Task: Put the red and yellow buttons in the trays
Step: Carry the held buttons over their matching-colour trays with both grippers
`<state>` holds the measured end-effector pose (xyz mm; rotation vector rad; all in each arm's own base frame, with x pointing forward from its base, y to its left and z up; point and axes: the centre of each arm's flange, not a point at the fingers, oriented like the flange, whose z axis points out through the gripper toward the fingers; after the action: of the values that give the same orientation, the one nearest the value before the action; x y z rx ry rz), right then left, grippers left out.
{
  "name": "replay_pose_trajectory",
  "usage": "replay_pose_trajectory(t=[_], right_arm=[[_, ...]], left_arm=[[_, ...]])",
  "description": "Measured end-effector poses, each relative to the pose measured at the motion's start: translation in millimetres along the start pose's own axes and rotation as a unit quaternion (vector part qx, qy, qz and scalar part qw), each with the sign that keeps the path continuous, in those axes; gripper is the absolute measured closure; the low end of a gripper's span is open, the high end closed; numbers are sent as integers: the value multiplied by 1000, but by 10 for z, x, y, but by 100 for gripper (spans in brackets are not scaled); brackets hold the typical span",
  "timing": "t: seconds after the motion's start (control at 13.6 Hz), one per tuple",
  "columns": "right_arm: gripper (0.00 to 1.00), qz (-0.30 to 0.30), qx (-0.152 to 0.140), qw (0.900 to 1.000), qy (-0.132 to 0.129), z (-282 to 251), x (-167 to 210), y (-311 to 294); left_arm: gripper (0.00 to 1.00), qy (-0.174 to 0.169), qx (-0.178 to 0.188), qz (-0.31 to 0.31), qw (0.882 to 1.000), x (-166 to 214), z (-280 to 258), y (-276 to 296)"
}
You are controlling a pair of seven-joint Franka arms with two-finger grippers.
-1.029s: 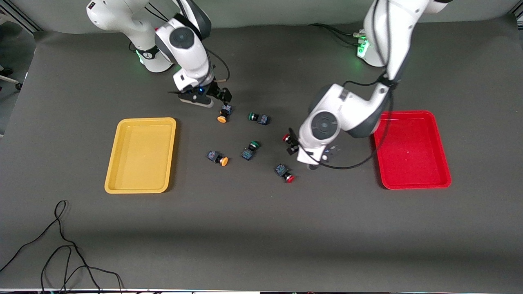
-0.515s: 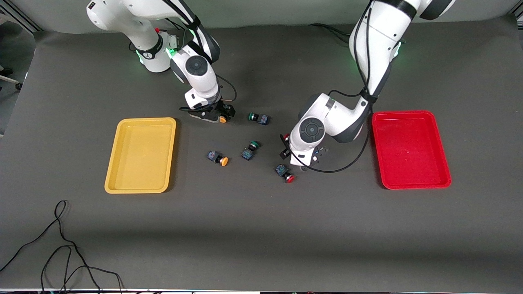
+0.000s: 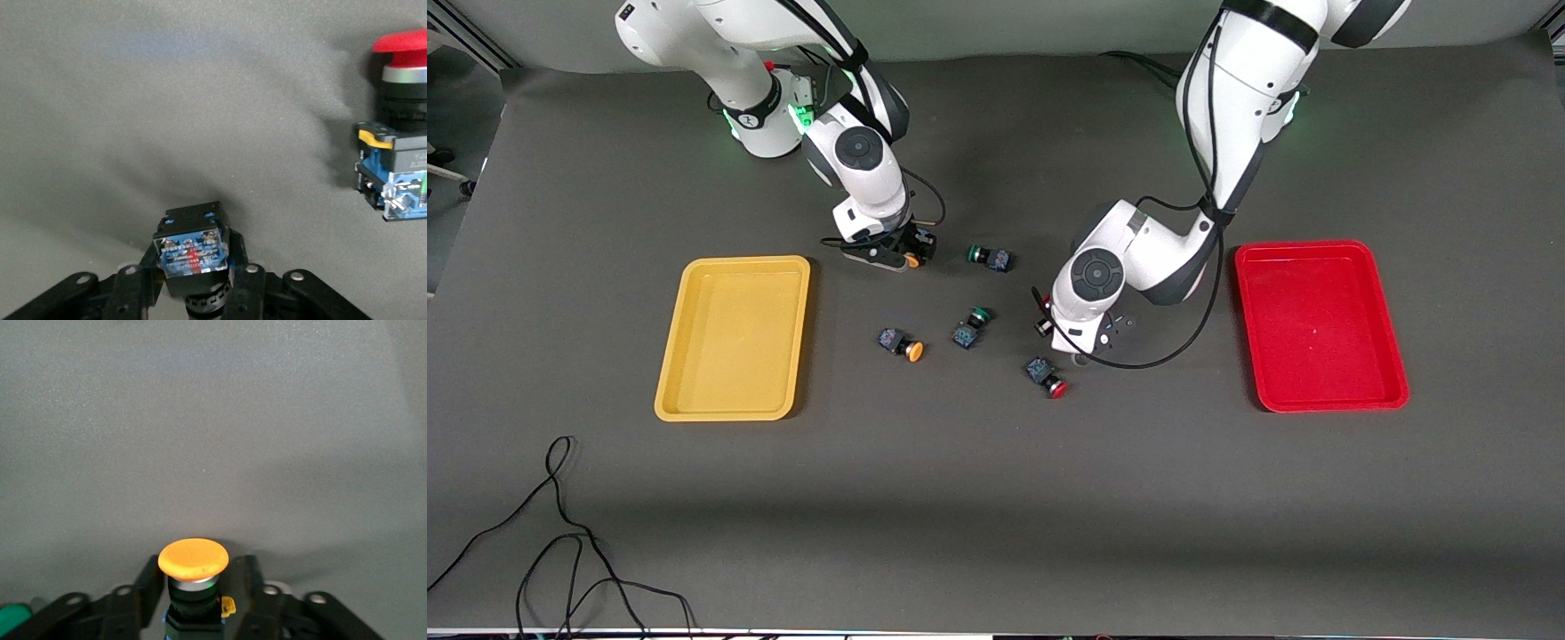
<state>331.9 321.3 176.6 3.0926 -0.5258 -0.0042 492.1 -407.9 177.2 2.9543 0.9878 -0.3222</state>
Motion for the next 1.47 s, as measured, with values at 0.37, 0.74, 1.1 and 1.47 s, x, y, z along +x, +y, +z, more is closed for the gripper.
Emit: replay_pose_trajectory(t=[0.37,0.74,1.1,1.47], right_arm=[[67,-2,7,1000,3,-97,24,-59],[67,-41,-4,999,-12,-1115,194,-275],[67,-98,-10,995,-34,-2798,940,-275],[67,-162,2,986,-35,-3127,1951,437]], left_arm=[[57,-14,47,50,998,460,-714,-273],[57,-29,63,174,982,1824,-2056,-1409],[57,-25,79,282,956,2827,-1955,-2396],[57,-23,91,313,945,2802,-1296,-2704]])
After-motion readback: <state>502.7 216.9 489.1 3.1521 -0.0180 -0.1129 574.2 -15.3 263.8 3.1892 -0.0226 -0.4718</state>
